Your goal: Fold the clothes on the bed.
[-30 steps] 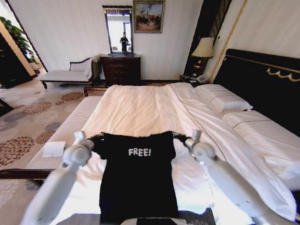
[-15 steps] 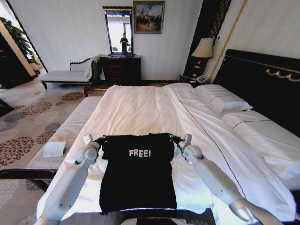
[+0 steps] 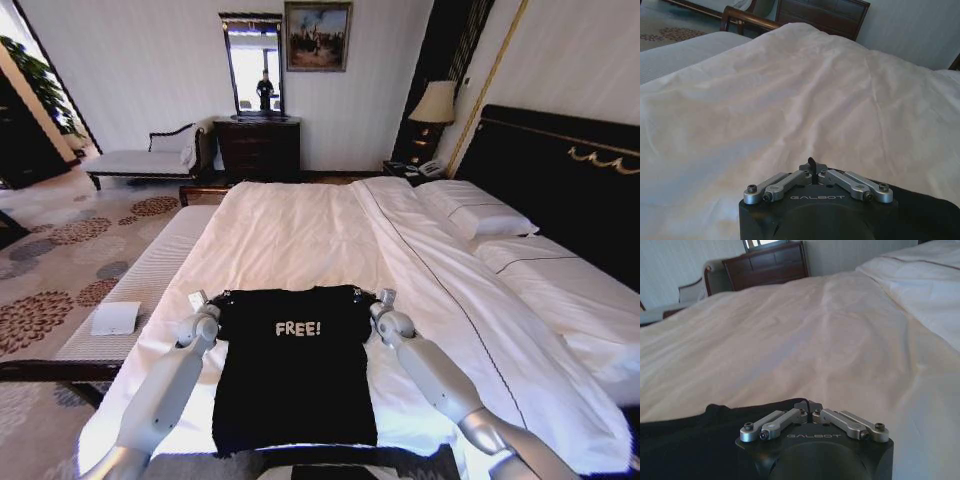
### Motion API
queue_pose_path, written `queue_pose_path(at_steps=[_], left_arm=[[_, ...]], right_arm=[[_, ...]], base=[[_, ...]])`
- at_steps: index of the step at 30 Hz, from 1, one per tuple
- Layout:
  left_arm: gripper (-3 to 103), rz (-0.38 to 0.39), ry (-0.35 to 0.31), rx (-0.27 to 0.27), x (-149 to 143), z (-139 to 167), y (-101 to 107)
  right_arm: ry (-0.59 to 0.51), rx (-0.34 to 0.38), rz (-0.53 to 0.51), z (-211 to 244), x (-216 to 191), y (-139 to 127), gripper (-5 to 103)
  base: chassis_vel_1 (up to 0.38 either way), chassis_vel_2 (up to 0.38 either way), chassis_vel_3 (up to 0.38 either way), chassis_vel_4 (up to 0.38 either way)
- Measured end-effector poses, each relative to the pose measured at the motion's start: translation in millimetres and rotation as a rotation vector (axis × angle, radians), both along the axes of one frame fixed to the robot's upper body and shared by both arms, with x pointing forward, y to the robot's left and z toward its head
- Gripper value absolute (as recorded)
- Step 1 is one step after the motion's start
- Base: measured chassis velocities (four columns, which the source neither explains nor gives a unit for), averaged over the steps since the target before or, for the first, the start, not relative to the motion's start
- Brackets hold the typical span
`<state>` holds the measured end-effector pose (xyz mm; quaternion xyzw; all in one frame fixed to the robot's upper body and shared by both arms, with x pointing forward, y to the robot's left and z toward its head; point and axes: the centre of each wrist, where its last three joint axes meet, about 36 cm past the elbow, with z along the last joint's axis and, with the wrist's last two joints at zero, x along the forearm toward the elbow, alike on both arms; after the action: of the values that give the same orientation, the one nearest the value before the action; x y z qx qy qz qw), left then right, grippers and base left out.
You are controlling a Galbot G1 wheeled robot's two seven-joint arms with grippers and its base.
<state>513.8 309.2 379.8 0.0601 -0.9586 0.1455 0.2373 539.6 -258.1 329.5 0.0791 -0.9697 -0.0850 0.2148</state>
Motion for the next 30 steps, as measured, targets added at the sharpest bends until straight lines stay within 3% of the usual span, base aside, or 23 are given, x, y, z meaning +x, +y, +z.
queue_pose_path(at_steps=[5,8,10,13,14,15,16,19,21,22,25,26,28,29,30], left_arm=[[0,-0.004,0.029,0.022,-5,-6,-3],[-2,-0.004,0.096,0.024,-12,-4,-5],[2,-0.003,0.111,0.022,-15,-2,-4],[19,0.023,0.146,0.003,-27,11,7],[19,0.039,0.178,0.007,-32,15,12],[24,0.061,0.218,0.024,-39,18,19],[24,0.061,0.218,0.024,-39,18,19],[40,0.15,0.303,0.092,-65,19,45],[40,0.182,0.304,0.094,-76,20,56],[45,0.214,0.288,0.077,-89,22,68],[61,0.244,0.217,-0.01,-129,30,86],[61,0.244,0.217,-0.01,-129,30,86],[72,0.235,0.162,-0.05,-161,32,92],[72,0.233,0.134,-0.058,-173,32,93],[78,0.235,0.106,-0.063,-183,32,92]], right_arm=[[0.028,-0.014,-0.016,-12,-6,6,0],[0.042,-0.003,-0.035,-17,-11,18,0],[0.039,0.011,-0.041,-17,-13,21,-1],[-0.013,0.075,-0.066,-6,-20,25,15],[-0.034,0.089,-0.082,-1,-25,21,20],[-0.05,0.093,-0.101,3,-31,16,20],[-0.05,0.093,-0.101,3,-31,16,20],[-0.062,0.111,-0.193,17,-55,-4,37],[-0.058,0.13,-0.223,23,-65,-10,42],[-0.047,0.167,-0.25,30,-78,-15,42],[0.011,0.28,-0.302,41,-118,-21,58],[0.011,0.28,-0.302,41,-118,-21,58],[0.053,0.361,-0.326,43,-140,-15,69],[0.071,0.397,-0.334,43,-147,-11,74],[0.086,0.429,-0.342,42,-152,-7,74]], base=[[0.0,0.0,0.0,0.0],[0.0,0.0,0.0,0.0],[0.0,0.0,0.0,0.0],[0.0,0.0,0.0,0.0],[0.0,0.0,0.0,0.0],[0.0,0.0,0.0,0.0],[0.0,0.0,0.0,0.0],[0.0,0.0,0.0,0.0],[0.0,0.0,0.0,0.0],[0.0,0.0,0.0,0.0],[0.0,0.0,0.0,0.0],[0.0,0.0,0.0,0.0],[0.0,0.0,0.0,0.0],[0.0,0.0,0.0,0.0],[0.0,0.0,0.0,0.0]])
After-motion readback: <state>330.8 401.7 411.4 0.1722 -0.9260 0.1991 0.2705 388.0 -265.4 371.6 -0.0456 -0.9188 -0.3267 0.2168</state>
